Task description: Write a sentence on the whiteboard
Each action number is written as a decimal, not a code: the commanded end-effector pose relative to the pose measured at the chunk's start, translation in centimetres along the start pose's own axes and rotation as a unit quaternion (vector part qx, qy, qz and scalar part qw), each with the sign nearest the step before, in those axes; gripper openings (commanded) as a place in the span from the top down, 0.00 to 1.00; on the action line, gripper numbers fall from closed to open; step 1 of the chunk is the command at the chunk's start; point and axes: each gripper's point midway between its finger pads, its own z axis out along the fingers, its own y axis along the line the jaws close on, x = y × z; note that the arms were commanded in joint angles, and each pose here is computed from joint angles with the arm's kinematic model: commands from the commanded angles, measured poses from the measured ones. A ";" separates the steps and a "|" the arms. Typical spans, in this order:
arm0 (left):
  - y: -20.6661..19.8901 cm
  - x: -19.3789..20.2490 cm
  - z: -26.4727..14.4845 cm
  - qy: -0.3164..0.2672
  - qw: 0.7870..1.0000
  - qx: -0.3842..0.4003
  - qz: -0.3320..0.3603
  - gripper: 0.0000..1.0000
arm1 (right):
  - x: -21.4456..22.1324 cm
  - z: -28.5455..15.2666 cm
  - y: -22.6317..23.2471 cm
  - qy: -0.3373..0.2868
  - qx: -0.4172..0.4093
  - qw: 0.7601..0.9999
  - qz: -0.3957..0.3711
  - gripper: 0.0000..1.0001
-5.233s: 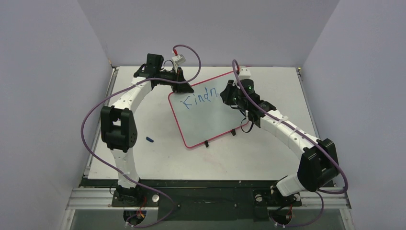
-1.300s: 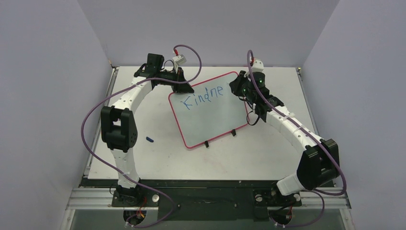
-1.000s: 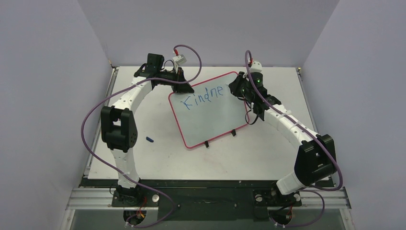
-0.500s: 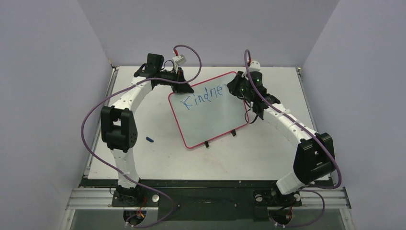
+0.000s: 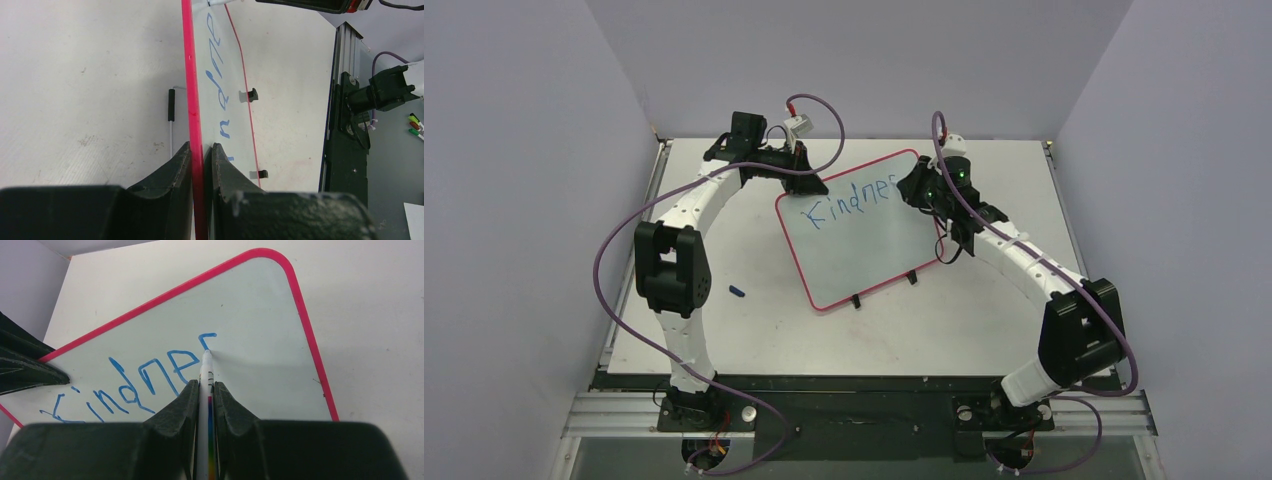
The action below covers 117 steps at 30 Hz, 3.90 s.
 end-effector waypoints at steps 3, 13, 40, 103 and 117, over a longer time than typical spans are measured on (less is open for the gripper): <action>-2.1 -1.1 0.5 -0.005 0.998 0.031 0.063 1.00 | 0.2 -0.9 -1.5 -0.006 0.022 1.000 -0.001 1.00; -2.2 -1.2 0.5 -0.005 0.997 0.031 0.064 1.00 | 0.7 -1.4 -2.1 0.000 0.024 1.000 0.005 1.00; -2.3 -1.2 0.3 -0.005 0.997 0.030 0.065 1.00 | -3.3 -4.1 2.8 -0.039 -0.059 0.997 0.011 1.00; -2.3 -1.1 0.7 -0.002 0.997 0.033 0.063 1.00 | -3.1 0.1 -0.4 -0.027 0.004 1.000 -0.002 1.00; -2.3 -1.1 0.6 -0.002 0.997 0.032 0.063 1.00 | -0.9 -1.0 -2.5 -0.009 0.033 0.999 -0.005 1.00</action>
